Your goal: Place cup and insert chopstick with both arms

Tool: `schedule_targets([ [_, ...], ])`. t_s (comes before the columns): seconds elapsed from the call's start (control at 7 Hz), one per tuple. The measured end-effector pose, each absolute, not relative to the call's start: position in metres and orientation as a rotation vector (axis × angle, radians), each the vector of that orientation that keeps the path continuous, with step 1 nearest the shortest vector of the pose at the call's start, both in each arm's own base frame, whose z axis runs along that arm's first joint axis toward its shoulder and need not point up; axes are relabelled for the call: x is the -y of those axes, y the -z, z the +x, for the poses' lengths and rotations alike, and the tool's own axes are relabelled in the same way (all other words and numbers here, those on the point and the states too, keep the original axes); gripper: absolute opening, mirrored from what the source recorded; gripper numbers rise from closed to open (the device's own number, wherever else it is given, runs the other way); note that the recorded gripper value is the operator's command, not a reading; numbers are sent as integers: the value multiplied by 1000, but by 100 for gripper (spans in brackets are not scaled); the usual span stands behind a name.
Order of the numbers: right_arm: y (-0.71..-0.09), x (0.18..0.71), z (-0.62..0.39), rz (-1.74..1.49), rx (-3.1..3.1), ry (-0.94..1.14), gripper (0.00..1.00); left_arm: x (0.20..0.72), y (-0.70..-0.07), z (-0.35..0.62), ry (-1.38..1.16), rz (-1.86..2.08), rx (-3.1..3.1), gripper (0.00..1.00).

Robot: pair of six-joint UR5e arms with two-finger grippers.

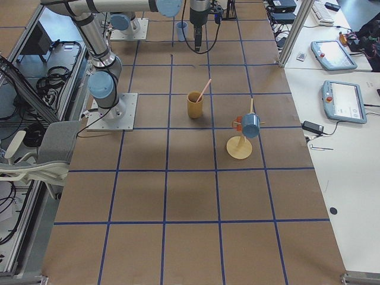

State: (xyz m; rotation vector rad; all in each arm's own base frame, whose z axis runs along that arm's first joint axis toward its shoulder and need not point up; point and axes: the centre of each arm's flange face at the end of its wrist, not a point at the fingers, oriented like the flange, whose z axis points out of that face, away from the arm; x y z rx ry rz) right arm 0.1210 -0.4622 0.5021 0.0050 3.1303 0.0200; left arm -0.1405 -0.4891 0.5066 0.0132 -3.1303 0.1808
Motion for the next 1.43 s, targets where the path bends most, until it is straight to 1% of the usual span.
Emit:
schedule_targets([
  [1.43,-501,464,122,-1,-3132,-6,100,487,-510,-140,-189,11,3129,100],
])
